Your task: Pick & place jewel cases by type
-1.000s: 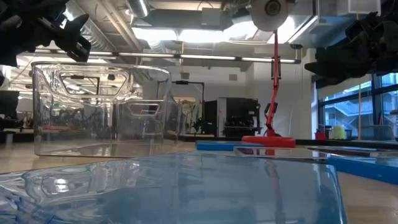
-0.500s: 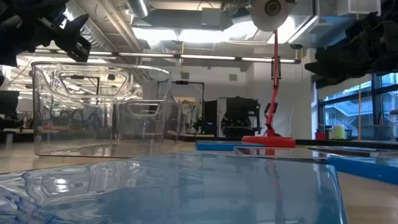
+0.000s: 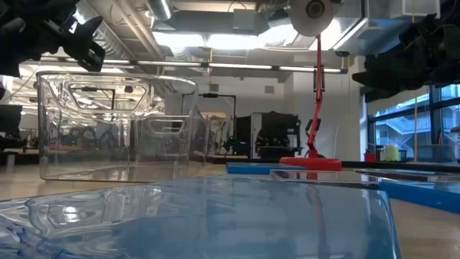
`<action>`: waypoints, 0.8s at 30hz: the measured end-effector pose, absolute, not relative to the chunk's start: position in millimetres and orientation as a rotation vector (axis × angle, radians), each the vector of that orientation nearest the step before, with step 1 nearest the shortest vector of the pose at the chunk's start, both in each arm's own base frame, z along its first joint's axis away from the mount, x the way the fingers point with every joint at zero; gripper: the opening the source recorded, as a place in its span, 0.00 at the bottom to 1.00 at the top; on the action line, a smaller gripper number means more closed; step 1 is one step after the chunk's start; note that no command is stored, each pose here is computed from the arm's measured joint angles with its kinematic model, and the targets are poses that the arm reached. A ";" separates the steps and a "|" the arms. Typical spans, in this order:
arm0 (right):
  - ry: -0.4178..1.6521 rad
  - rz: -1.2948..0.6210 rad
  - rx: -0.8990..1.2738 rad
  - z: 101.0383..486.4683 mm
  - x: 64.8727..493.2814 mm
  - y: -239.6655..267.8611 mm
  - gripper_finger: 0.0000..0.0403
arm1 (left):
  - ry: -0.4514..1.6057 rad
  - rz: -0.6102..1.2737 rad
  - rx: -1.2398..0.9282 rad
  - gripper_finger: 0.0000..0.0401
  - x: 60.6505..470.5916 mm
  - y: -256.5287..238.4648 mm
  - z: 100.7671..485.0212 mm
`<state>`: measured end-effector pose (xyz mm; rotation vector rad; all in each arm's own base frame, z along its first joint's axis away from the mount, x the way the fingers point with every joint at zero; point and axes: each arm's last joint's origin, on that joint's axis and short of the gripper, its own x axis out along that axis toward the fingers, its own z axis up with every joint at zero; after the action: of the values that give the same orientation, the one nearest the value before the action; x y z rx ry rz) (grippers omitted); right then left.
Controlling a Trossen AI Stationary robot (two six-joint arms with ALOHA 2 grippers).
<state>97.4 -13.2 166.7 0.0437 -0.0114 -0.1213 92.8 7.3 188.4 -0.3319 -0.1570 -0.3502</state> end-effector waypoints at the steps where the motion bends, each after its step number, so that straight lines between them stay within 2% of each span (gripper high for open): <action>1: -0.012 -0.121 0.044 166.8 97.4 -13.2 0.63 | -0.157 -0.350 -0.332 0.42 92.8 7.3 188.3; 16: -0.013 -0.118 0.074 166.7 97.4 -13.1 0.63 | -0.157 -0.350 -0.332 0.42 92.8 7.3 188.3; 21: -0.079 -0.015 0.475 172.8 97.3 -10.7 0.63 | -0.157 -0.350 -0.332 0.42 92.8 7.3 188.3; 24: -0.111 -0.063 0.610 174.2 97.1 -12.4 0.63 | -0.157 -0.350 -0.332 0.42 92.8 7.3 188.4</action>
<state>97.1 -12.4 174.2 0.6103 -0.1115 -0.0626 92.8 7.3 188.4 -0.3319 -0.1571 -0.3501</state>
